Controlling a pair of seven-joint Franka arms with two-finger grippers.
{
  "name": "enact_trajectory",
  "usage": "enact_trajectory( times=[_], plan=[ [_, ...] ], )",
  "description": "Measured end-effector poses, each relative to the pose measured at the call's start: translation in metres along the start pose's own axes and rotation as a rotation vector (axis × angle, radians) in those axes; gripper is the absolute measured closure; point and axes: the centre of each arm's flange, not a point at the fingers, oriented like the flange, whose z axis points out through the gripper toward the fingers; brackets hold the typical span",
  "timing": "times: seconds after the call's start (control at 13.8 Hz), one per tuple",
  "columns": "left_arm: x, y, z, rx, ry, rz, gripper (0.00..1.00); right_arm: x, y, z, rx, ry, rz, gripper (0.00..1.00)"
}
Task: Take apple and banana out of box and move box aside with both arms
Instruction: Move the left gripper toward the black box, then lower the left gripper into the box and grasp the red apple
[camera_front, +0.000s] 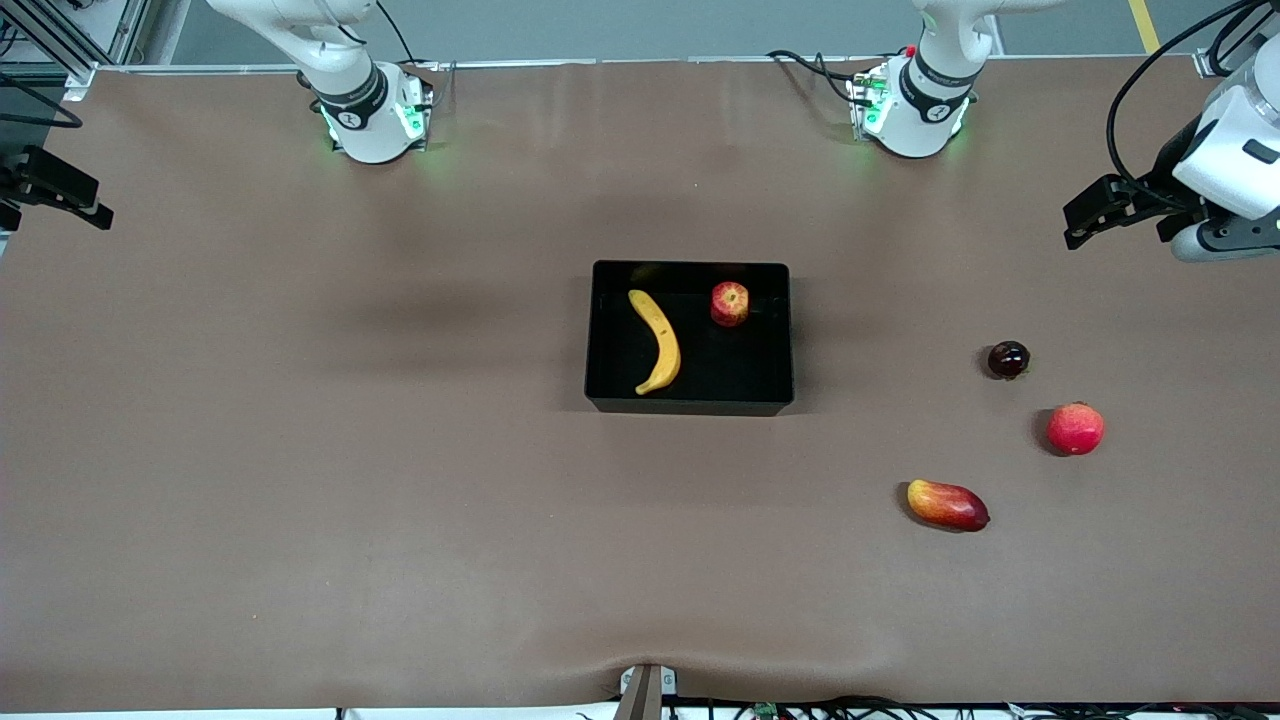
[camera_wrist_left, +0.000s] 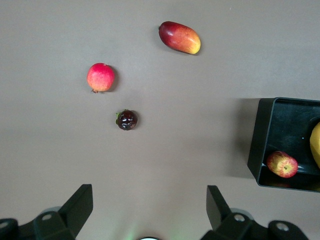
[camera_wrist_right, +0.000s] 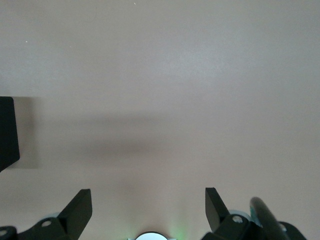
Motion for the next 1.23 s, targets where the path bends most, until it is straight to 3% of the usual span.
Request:
enact_trajectory(
  times=[0.36, 0.65, 0.94, 1.23],
  plan=[
    [0.003, 0.0, 0.004, 0.0, -0.008, 0.0, 0.0, 0.0, 0.0, 0.0, 0.0, 0.0, 0.0, 0.0],
    [0.027, 0.021, 0.028, -0.007, -0.035, 0.022, 0.0, 0.0, 0.0, 0.0, 0.0, 0.0, 0.001, 0.0],
    [0.04, 0.124, 0.075, -0.021, -0.035, -0.006, 0.0, 0.0, 0.004, 0.001, 0.001, -0.001, 0.007, 0.0],
    [0.015, 0.256, 0.145, -0.016, -0.062, -0.051, 0.0, 0.001, 0.004, 0.002, 0.001, -0.003, 0.008, 0.0]
  ],
)
